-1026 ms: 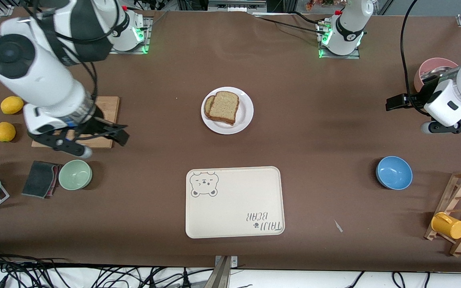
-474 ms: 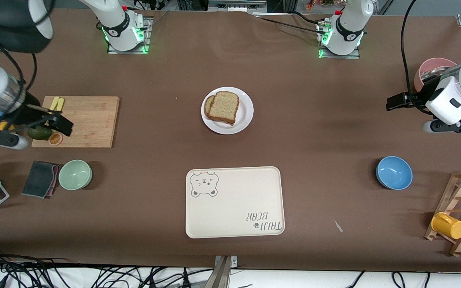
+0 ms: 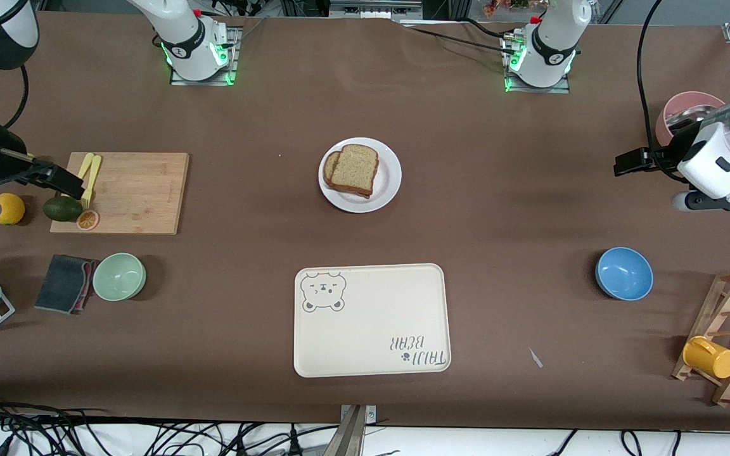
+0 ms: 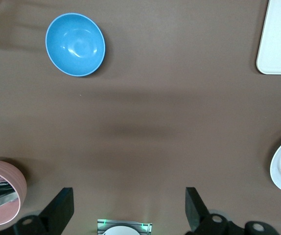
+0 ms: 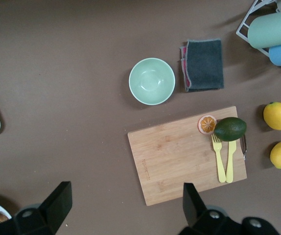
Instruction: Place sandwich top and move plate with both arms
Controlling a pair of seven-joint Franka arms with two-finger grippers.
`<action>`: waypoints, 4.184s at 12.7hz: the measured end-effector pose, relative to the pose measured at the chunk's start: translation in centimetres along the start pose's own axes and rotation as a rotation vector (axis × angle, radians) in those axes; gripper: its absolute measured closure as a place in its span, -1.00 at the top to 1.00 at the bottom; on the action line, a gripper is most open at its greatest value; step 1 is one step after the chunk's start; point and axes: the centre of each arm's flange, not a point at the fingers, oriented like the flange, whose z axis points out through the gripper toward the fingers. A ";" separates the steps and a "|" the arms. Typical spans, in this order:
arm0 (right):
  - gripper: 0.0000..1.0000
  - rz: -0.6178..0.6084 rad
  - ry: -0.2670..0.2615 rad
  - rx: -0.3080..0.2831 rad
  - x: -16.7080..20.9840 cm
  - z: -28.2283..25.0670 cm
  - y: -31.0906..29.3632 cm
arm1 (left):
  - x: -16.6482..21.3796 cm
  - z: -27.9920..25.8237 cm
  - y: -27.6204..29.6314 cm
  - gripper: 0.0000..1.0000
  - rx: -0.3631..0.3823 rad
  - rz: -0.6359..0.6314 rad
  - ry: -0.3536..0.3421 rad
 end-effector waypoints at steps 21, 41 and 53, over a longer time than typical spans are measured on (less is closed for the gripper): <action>1.00 -0.119 -0.062 0.099 -2.5 0.6 -0.3 | 6.2 18.5 9.7 1.00 -0.540 -0.197 -0.024; 1.00 -0.091 -0.018 -0.009 -4.1 -0.3 -4.0 | -2.2 36.8 21.2 0.97 -0.773 -0.062 -0.102; 1.00 -0.096 -0.007 -0.002 -2.6 1.6 -4.5 | -7.1 42.5 28.4 0.95 -0.845 -0.038 -0.112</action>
